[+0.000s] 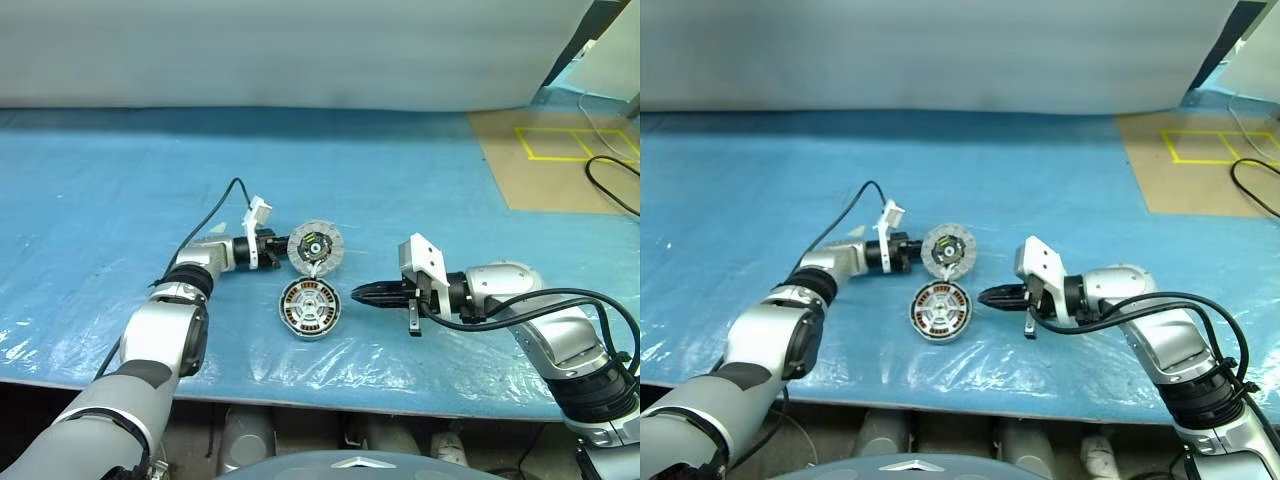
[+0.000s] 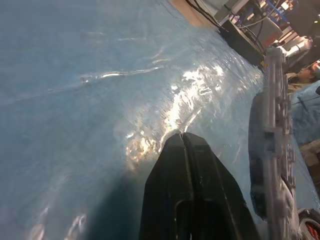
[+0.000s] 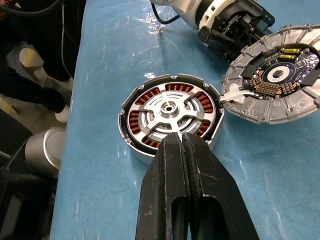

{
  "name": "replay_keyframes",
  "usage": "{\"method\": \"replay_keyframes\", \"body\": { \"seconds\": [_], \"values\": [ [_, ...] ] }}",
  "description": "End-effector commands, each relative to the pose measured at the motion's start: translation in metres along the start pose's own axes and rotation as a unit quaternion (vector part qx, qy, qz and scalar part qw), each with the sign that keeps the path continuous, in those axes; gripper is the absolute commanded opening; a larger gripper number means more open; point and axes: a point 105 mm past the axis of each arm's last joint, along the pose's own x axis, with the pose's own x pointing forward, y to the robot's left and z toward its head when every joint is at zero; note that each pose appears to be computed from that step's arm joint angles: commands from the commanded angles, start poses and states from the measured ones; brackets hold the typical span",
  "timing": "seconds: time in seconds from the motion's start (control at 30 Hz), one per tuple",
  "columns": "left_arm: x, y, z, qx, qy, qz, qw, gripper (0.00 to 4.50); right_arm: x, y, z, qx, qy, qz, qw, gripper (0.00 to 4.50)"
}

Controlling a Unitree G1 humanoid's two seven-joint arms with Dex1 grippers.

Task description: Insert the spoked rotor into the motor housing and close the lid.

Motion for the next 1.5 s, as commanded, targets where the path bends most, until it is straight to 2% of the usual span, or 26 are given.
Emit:
{"method": "replay_keyframes", "body": {
  "seconds": [0.03,0.13,0.33,0.5,0.67,0.87,1.07,1.27,1.5],
  "values": [
    [0.01,-0.013,0.02,0.058,-0.01,-0.041,0.997,0.03,-0.006,0.003,0.007,-0.014,-0.008,-0.01,1.0,0.0],
    [0.015,-0.017,0.024,0.064,-0.018,-0.056,0.996,0.03,-0.007,0.005,0.006,-0.013,-0.006,-0.014,1.0,0.0],
    [0.02,-0.025,0.028,0.103,0.006,-0.084,0.991,0.03,-0.01,0.007,0.003,-0.009,0.001,-0.021,1.0,0.0],
    [0.018,-0.041,0.034,0.135,0.023,-0.151,0.979,0.03,-0.011,0.007,0.002,-0.007,0.001,-0.026,1.0,0.0],
    [0.018,-0.059,0.028,0.171,0.048,-0.215,0.96,0.03,-0.01,0.003,0.002,-0.009,-0.001,-0.033,0.999,0.0],
    [0.019,-0.068,0.017,0.196,0.079,-0.237,0.948,0.03,-0.011,0.0,0.003,-0.017,0.002,-0.035,0.999,0.0],
    [0.015,-0.075,0.003,0.211,0.102,-0.258,0.937,0.03,-0.029,0.004,-0.007,-0.01,0.023,-0.033,0.999,0.0],
    [0.012,-0.079,0.0,0.22,0.105,-0.269,0.932,0.03,-0.037,0.005,-0.015,-0.005,0.038,-0.042,0.998,0.0],
    [0.004,-0.086,0.004,0.225,0.1,-0.281,0.928,0.03,-0.031,0.004,-0.011,-0.005,0.022,-0.048,0.999,0.0]
  ]
}}
